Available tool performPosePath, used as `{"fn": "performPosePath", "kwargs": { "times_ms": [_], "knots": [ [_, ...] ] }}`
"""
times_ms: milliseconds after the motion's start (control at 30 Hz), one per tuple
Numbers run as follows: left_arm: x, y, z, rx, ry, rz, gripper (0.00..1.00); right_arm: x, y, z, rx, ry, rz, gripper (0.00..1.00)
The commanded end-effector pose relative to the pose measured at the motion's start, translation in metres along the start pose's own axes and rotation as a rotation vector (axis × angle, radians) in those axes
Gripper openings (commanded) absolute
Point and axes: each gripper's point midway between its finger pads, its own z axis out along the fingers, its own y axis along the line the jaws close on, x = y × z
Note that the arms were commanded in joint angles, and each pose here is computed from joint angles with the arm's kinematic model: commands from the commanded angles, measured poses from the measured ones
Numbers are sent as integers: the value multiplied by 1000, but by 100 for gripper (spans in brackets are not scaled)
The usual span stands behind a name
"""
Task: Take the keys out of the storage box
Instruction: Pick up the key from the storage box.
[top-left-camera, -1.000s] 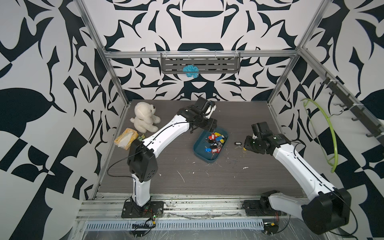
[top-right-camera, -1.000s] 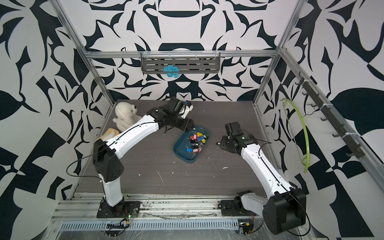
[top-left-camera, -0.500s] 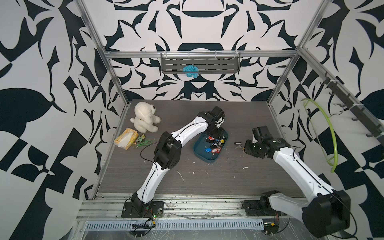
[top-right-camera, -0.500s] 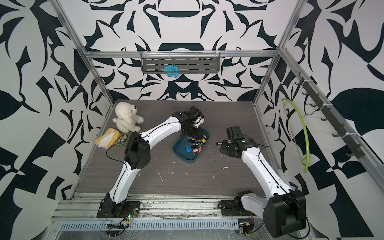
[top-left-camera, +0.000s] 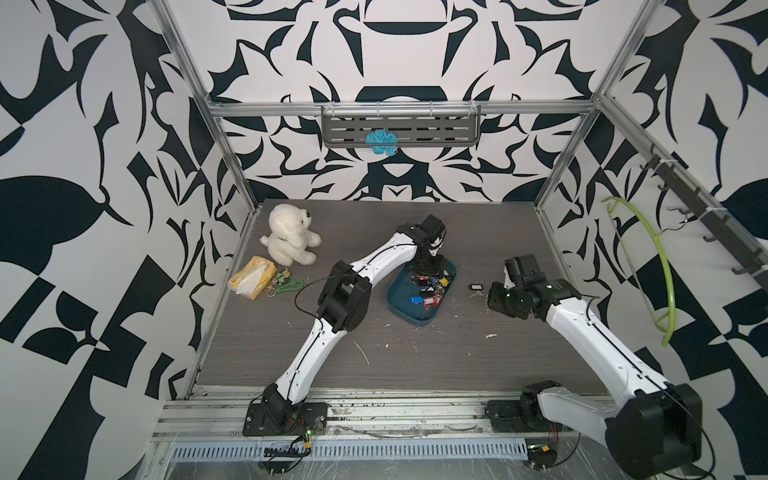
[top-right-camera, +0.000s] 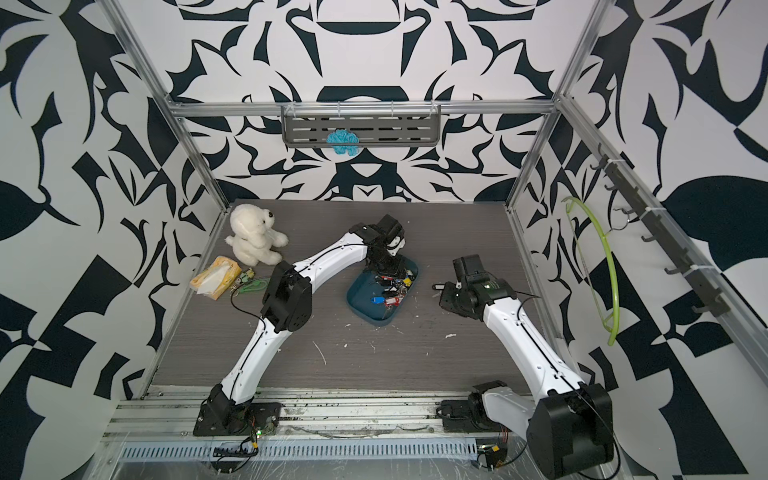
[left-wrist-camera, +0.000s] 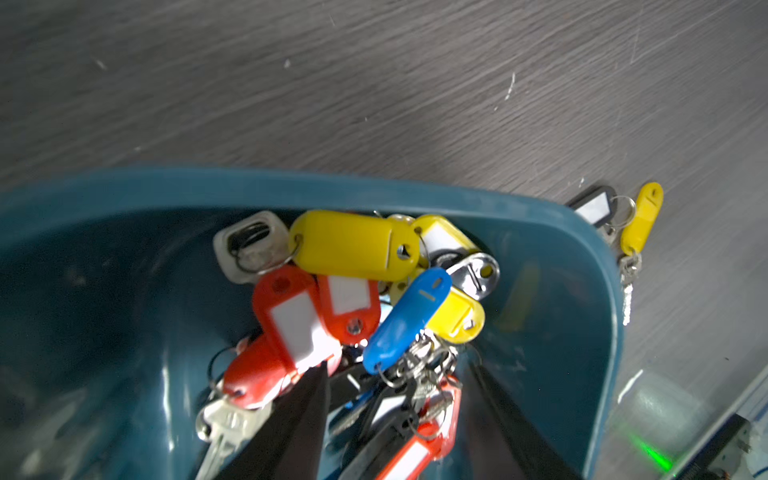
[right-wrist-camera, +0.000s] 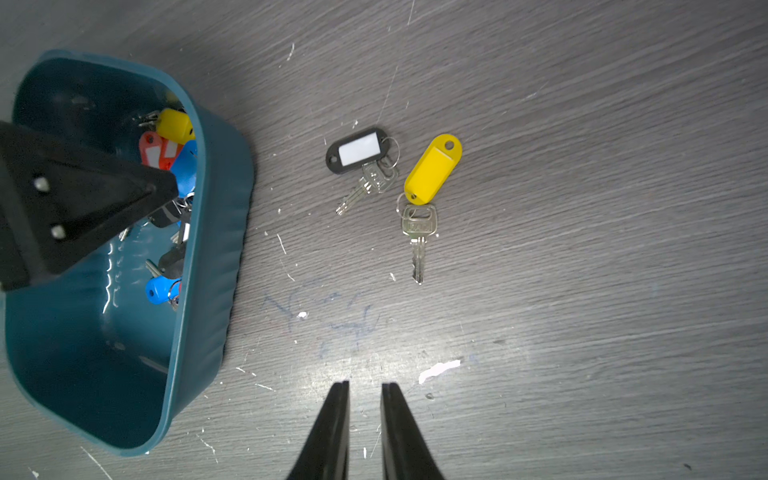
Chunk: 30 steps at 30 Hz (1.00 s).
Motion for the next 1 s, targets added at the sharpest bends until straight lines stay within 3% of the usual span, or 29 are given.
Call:
{"fn": "performPosePath", "kwargs": {
  "times_ms": [0, 367, 567, 833, 967],
  "knots": [
    [4, 6, 9, -20, 32, 8, 58, -1, 1, -4, -21, -17, -11, 20],
    [7, 21, 23, -121, 38, 67, 55, 5, -1, -3, -24, -6, -15, 19],
    [14, 7, 29, -114, 50, 113, 44, 8, -3, -4, -20, -3, -13, 19],
    [30, 0, 35, -76, 95, 118, 39, 9, -3, -6, -21, -5, -17, 19],
    [32, 0, 33, -75, 99, 121, 29, 10, -4, -5, -20, -2, -13, 19]
  ]
}}
